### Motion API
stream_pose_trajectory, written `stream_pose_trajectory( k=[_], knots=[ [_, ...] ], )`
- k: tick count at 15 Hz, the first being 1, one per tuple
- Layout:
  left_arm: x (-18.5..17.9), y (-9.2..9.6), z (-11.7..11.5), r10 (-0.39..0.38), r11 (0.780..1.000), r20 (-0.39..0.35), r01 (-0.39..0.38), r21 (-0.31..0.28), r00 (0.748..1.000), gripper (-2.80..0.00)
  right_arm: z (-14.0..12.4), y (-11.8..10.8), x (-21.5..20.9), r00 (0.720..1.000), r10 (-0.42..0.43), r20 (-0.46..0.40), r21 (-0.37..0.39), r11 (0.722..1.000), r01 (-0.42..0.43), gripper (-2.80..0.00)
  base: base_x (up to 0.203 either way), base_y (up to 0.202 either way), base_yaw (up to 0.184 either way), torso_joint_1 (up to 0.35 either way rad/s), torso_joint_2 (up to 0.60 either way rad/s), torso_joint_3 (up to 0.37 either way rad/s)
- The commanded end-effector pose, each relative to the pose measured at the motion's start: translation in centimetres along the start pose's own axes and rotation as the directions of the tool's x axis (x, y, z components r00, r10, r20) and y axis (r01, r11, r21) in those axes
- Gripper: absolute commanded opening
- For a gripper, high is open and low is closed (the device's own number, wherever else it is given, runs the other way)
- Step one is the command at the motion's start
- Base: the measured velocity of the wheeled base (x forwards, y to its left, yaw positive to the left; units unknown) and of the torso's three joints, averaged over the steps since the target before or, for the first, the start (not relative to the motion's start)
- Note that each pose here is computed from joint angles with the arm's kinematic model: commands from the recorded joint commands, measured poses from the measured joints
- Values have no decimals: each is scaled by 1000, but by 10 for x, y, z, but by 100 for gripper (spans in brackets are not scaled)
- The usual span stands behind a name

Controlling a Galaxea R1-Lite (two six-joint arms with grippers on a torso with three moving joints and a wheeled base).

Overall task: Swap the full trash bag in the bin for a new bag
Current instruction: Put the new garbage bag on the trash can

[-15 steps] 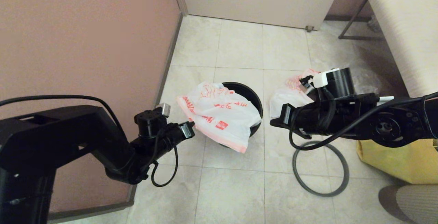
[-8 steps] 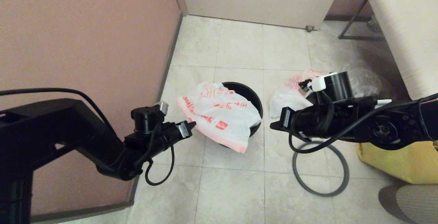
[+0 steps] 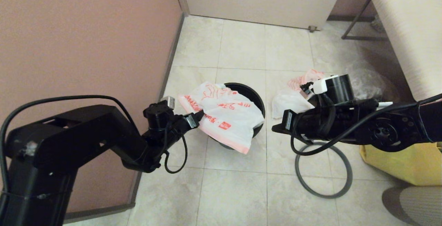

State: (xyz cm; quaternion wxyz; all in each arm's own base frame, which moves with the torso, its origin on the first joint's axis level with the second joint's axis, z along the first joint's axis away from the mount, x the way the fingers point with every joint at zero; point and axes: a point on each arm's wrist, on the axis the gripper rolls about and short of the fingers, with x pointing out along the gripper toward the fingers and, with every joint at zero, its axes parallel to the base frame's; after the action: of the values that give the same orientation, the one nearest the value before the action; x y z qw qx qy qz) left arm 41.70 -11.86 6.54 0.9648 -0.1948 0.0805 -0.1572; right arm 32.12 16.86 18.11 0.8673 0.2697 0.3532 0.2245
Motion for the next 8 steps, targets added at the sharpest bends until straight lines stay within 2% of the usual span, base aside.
stream_pose_trajectory(
  k=[1, 2, 8],
  knots=[
    [7, 0, -6, 3, 1000, -1, -3, -4, 1000, 0, 0, 0, 0, 1000, 2, -1, 3, 1000, -2, -280, 0, 0, 0, 0, 0, 0],
    [11, -4, -5, 30, 1000, 23, -30, -3, 999, -280, 0, 0, 0, 1000, 2, -1, 3, 1000, -2, -280, 0, 0, 0, 0, 0, 0],
    [2, -15, 1, 32, 999, 31, -32, 0, 999, -280, -9, -3, 1, 1000, -12, -29, 4, 1000, 12, -280, 0, 0, 0, 0, 0, 0]
  ],
)
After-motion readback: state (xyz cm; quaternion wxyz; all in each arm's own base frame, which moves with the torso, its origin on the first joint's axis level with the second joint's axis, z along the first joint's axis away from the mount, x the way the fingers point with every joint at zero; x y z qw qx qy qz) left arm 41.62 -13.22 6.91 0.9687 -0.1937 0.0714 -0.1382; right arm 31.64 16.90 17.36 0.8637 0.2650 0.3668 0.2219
